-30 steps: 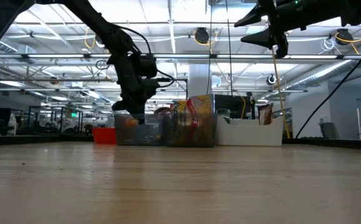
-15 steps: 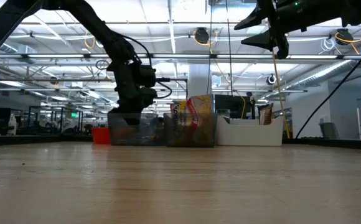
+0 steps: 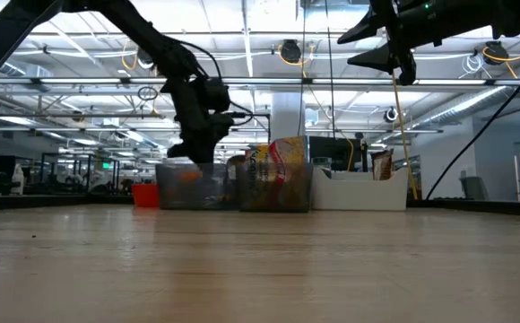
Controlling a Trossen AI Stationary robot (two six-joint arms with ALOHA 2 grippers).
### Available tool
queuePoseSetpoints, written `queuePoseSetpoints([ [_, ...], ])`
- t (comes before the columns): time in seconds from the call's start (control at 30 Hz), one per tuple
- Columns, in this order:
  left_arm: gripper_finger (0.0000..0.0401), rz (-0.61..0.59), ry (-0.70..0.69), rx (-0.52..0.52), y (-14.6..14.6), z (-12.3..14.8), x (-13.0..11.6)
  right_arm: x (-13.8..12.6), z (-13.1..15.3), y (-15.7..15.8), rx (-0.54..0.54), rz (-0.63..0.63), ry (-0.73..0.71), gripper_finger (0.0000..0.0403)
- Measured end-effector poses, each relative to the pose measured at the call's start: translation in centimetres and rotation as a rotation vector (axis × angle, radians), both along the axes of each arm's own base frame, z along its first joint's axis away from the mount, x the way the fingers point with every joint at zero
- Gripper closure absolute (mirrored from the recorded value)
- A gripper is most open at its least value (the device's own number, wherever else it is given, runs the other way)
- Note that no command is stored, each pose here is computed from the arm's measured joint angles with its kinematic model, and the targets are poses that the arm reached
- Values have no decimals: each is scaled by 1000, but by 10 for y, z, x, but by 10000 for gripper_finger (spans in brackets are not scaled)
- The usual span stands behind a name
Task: Pick & Place Food Item
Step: Put the white and orange spoon into the left black bin, then put the purple seasoning bottle into the white bin
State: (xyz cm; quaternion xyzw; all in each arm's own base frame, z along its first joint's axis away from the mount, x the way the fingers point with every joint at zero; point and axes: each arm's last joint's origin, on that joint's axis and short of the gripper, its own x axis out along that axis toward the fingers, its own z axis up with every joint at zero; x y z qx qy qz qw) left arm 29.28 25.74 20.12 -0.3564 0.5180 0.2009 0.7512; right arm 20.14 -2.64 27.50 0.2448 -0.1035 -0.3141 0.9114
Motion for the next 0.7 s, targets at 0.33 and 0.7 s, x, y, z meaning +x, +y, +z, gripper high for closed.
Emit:
queuePoseSetpoints([
  [0.33,306,8,6,-6,1,9,1,0,0,0,0,2,0,195],
  [0.7,279,-11,18,-10,-1,10,-1,0,0,0,0,3,2,195],
])
